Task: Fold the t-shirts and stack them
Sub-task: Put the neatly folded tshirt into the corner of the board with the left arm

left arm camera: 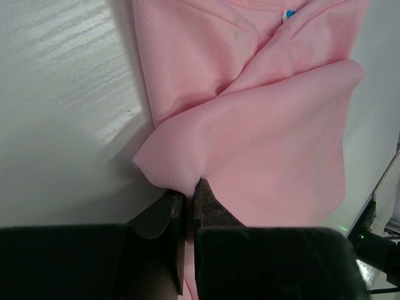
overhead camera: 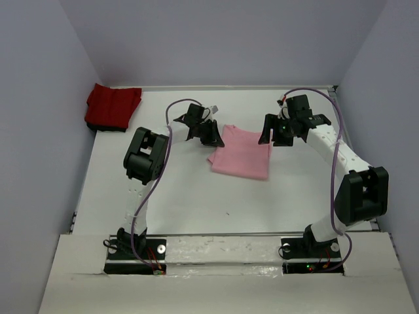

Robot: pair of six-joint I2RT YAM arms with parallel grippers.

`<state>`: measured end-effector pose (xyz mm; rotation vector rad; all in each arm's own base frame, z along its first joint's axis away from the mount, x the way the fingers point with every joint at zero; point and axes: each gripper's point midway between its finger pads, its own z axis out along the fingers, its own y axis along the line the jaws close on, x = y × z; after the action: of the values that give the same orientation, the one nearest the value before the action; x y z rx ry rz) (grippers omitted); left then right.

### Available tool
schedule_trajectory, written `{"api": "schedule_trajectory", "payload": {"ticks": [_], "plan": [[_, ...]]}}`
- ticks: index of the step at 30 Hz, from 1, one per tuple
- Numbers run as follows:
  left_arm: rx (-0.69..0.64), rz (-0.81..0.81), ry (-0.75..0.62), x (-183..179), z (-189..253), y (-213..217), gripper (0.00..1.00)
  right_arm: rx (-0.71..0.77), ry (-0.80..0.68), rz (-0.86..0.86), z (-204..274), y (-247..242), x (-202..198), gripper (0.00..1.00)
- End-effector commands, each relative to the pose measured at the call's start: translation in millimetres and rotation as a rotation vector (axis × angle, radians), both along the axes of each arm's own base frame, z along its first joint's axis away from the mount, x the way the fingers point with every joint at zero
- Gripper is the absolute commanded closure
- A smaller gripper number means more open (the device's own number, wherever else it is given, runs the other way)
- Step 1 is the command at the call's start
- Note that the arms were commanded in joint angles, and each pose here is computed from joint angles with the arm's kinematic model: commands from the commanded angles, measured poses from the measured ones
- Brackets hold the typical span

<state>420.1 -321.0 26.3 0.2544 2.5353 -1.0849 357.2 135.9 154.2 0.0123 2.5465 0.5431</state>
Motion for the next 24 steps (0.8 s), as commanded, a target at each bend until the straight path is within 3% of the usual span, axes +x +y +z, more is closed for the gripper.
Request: {"api": "schedule_trajectory", "payload": {"ticks": [1, 14, 19, 24], "plan": [[0.229, 0.009, 0.160, -37, -75, 32, 1.00, -0.007, -0.024, 0.006, 5, -3, 0, 0.28], [0.284, 0.142, 0.219, -32, -91, 69, 1.00, 0.003, -0.018, 0.017, 4, -2, -6, 0.28], [0.268, 0.151, 0.183, -29, -66, 69, 1.00, 0.007, -0.011, 0.023, 1, -1, -8, 0.28], [0.307, 0.173, 0.083, 0, -25, 72, 1.00, 0.017, -0.007, 0.032, 0, 2, -6, 0.28]]}}
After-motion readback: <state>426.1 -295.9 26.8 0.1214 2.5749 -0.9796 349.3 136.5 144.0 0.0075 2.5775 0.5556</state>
